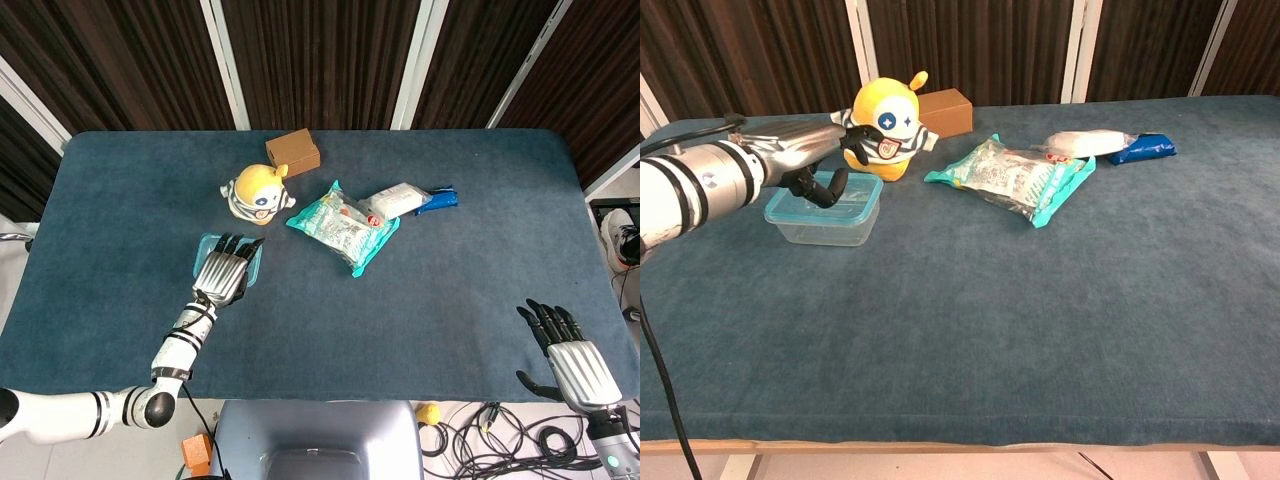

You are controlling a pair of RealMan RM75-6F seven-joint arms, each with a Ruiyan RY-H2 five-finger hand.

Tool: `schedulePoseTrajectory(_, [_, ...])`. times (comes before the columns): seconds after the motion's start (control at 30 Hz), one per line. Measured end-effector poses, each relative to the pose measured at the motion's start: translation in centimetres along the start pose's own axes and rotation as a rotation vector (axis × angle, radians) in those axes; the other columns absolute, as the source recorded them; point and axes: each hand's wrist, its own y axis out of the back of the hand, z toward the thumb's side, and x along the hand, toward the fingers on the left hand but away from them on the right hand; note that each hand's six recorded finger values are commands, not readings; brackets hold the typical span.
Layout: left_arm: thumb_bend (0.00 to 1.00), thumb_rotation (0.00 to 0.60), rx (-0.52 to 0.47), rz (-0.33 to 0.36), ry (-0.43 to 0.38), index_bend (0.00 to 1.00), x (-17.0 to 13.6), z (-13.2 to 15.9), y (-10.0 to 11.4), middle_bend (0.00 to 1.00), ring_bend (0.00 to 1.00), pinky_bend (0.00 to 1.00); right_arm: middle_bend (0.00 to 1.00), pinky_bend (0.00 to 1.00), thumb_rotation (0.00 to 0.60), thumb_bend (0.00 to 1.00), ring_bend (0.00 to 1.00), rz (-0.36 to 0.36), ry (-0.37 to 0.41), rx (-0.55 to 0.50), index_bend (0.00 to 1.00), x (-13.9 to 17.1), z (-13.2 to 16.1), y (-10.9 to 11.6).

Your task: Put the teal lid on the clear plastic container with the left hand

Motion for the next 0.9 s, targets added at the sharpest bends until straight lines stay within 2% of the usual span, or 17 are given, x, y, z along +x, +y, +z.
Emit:
schedulePoseTrajectory(0.27, [0.81,0.6,0.063,0.025,0.062,0.0,1.4,-1.8,-0.5,0.2,0.01,0.0,0.0,0.0,0.6,0.18,0.0,0.0,0.0,0.0,0.0,0.0,0.0,0.0])
schedulePoseTrajectory(0.6, [0.81,0.6,0.108,-0.022,0.138,0.0,1.6,-3.8,-1.4,0.24,0.03,0.0,0.0,0.0,0.6,0.18,0.0,0.0,0.0,0.0,0.0,0.0,0.0,0.0])
schedulePoseTrajectory(0.9, [0.81,0.6,0.134,-0.021,0.157,0.0,1.5,-4.7,-1.3,0.25,0.03,0.0,0.0,0.0,0.6,0.18,0.0,0.0,0.0,0.0,0.0,0.0,0.0,0.0])
